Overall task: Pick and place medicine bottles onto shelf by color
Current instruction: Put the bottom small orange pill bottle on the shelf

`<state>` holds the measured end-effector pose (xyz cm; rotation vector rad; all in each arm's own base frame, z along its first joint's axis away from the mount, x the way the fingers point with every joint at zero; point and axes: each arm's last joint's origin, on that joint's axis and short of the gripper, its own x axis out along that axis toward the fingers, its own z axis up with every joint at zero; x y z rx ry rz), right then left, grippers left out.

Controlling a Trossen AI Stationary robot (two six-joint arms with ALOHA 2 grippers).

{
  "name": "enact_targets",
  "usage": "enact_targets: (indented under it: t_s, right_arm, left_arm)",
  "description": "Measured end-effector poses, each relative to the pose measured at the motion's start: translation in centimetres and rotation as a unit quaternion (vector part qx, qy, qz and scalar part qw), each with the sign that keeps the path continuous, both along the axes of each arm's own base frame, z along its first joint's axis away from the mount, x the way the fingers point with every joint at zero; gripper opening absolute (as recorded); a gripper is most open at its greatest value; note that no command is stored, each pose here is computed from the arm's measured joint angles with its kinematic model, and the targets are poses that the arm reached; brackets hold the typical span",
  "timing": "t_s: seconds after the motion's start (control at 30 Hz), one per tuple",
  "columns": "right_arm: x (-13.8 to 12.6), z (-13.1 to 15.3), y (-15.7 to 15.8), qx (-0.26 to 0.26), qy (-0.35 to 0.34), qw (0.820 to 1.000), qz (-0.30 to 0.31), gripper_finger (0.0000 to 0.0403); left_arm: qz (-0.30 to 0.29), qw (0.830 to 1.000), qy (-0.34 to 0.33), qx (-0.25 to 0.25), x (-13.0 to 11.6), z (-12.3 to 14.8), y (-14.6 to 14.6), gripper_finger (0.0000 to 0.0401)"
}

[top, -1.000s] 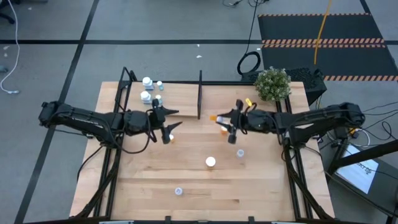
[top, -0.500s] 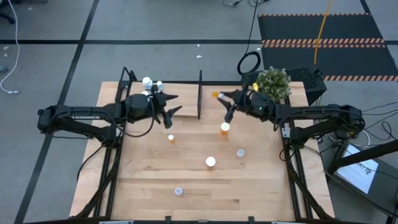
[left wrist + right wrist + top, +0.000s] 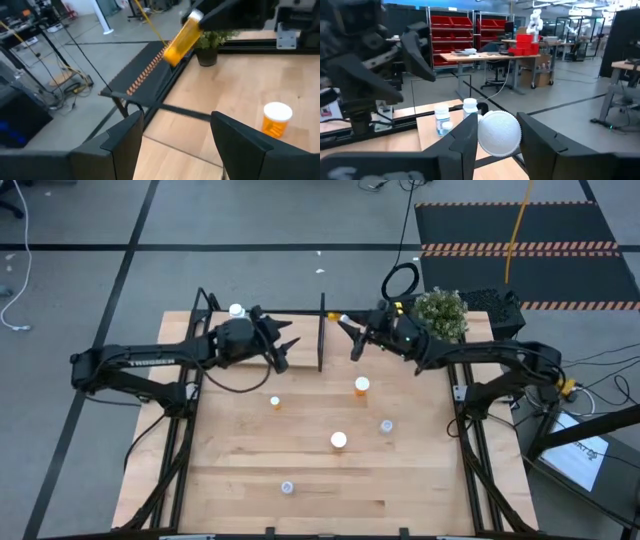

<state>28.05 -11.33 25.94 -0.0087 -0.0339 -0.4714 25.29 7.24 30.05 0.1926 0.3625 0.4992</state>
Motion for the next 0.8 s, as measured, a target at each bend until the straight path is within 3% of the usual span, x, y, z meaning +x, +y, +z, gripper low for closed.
enact_targets:
  t_s: [0.3, 0.57, 0.8]
  right_arm:
    - [2.2, 1.0, -0.9, 0.010, 0.006, 0.999, 0.036, 0.0119]
    - [2.4, 1.2, -0.9, 0.003, 0.021, 0.999, 0.047, 0.0120]
    - [2.4, 1.2, -0.9, 0.003, 0.020, 0.999, 0.047, 0.0128]
  left_arm:
    - [-0.028, 0.997, 0.065, 0.036, 3.7, 0.0, 0.3, 0.0235]
    - [-0.029, 0.995, 0.080, 0.053, 4.6, -0.7, 1.1, 0.0235]
    - [-0.033, 0.994, 0.052, 0.093, 5.1, -0.1, 1.3, 0.0235]
